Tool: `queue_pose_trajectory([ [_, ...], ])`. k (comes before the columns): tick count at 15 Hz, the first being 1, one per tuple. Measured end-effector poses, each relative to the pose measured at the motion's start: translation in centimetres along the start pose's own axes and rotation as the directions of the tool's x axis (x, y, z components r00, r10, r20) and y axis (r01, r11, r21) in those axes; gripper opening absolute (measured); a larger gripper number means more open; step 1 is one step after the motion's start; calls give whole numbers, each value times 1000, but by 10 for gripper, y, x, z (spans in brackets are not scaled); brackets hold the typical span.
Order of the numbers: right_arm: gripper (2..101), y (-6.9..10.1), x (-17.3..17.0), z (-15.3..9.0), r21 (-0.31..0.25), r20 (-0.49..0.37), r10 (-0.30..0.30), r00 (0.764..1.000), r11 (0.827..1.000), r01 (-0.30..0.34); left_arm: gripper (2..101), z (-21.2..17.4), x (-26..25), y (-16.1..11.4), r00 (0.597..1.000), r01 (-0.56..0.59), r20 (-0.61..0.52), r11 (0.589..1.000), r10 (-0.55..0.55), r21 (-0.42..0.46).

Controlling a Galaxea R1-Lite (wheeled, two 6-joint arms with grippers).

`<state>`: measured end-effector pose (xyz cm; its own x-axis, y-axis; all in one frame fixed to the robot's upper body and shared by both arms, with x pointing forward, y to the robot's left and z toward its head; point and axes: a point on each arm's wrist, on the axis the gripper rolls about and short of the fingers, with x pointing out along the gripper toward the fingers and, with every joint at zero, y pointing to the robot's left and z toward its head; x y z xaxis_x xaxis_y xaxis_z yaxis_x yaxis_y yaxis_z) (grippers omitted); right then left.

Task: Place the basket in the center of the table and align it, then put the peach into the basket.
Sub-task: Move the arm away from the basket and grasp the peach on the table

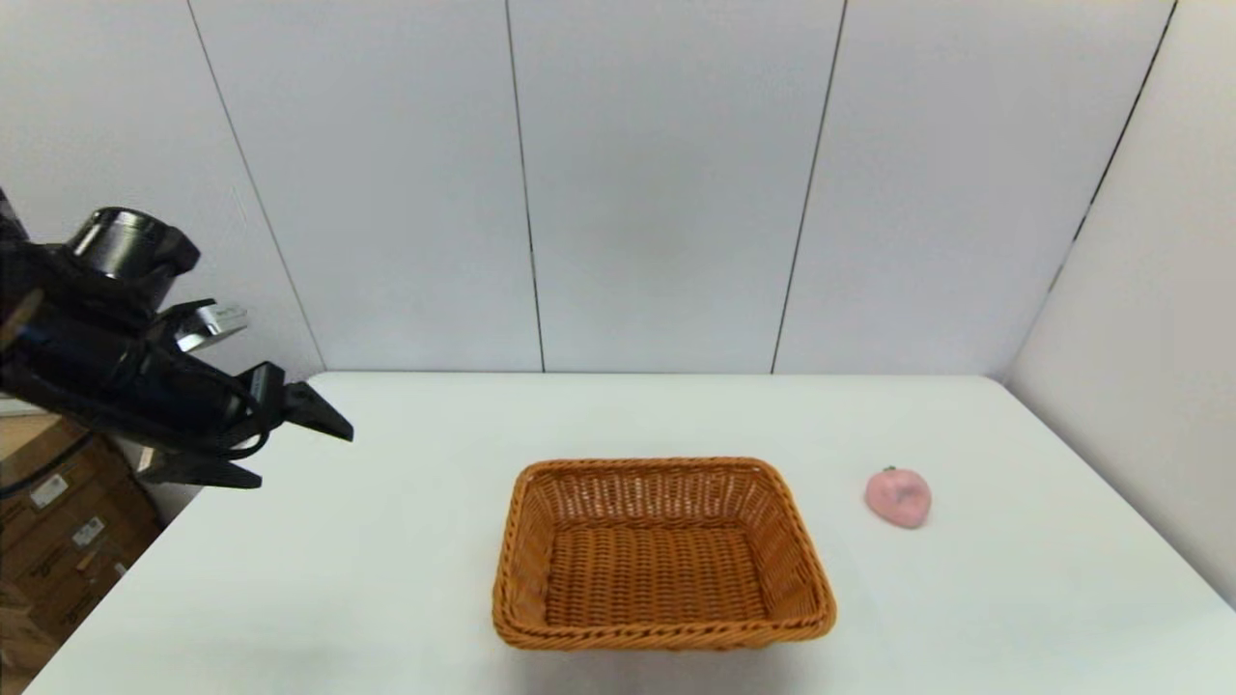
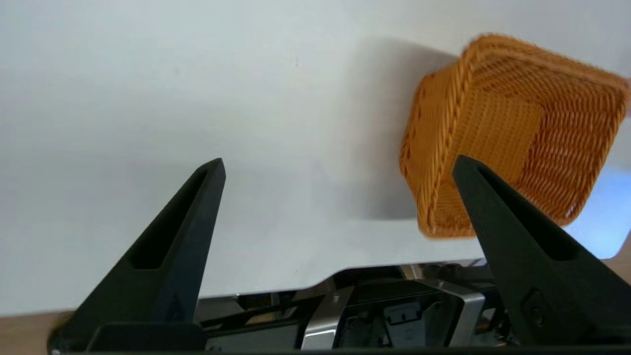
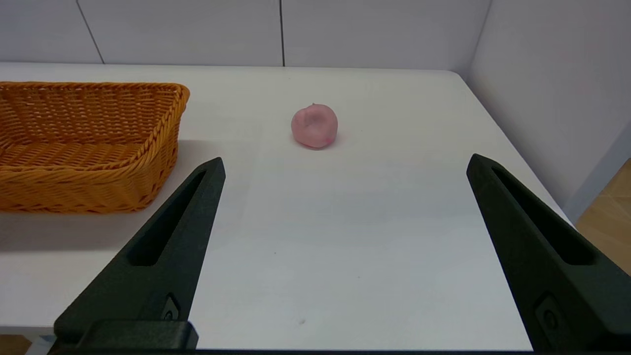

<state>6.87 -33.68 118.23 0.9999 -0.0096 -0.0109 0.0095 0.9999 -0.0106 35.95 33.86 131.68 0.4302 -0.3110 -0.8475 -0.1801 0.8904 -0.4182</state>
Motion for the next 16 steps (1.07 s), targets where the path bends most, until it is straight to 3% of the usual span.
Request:
queue_pose_trajectory([
  [8, 973, 0, 0, 0, 2, 2, -1, 1000, 1000, 1, 963, -140, -73, 20, 968, -24, 250, 989, -12, 144],
  [13, 973, 0, 0, 0, 7, 7, -4, 1000, 1000, 4, 970, -235, -82, 49, 900, -72, 436, 974, -30, 215],
  [16, 973, 0, 0, 0, 6, 6, -3, 1000, 1000, 3, 971, -272, -73, 65, 858, -92, 512, 962, -54, 256],
])
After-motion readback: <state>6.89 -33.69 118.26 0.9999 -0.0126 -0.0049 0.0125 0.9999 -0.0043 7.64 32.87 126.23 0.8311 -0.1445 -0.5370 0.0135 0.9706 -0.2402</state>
